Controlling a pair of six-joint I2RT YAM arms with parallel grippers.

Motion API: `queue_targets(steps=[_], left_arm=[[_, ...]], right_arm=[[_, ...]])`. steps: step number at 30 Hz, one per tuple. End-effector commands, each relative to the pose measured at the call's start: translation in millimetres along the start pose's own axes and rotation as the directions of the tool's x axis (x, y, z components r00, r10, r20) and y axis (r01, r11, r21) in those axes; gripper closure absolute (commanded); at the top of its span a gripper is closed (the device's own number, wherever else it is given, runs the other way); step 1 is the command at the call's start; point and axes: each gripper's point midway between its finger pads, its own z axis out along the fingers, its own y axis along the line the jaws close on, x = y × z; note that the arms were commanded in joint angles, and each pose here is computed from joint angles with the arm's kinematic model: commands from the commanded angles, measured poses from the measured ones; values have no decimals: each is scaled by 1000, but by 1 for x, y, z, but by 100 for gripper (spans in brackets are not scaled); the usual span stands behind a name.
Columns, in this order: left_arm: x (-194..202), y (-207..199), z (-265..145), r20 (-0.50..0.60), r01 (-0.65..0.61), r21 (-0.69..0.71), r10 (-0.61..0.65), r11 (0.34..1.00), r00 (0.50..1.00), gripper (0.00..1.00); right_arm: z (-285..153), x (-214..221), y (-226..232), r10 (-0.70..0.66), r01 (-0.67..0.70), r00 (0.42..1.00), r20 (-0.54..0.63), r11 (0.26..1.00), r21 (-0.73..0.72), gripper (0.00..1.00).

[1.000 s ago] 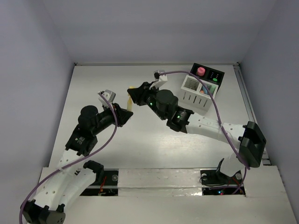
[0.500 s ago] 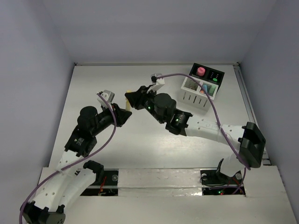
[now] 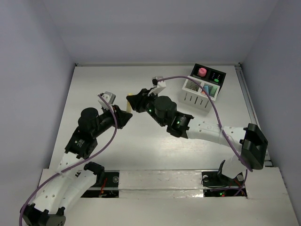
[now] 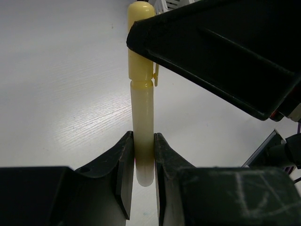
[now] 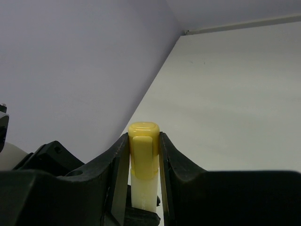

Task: Sort the stationery into containers
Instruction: Close the pen cap on the pen.

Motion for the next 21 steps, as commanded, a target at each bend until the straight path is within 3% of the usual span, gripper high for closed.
queue_targets(steps=[1, 8, 21], left_arm=[[-36, -3, -6, 132, -50, -19, 52, 999, 990, 100], [-38, -2, -8, 142, -52, -29, 55, 998, 988, 100], [-38, -5, -7, 138, -56, -11, 57, 998, 989, 100]], right_arm=[[-11, 30, 4, 11, -12, 997, -73, 1000, -6, 92], [-20, 79, 0, 47, -52, 977, -210, 998, -18, 100], [-58, 138, 2, 58, -115, 892, -448, 988, -103, 100]])
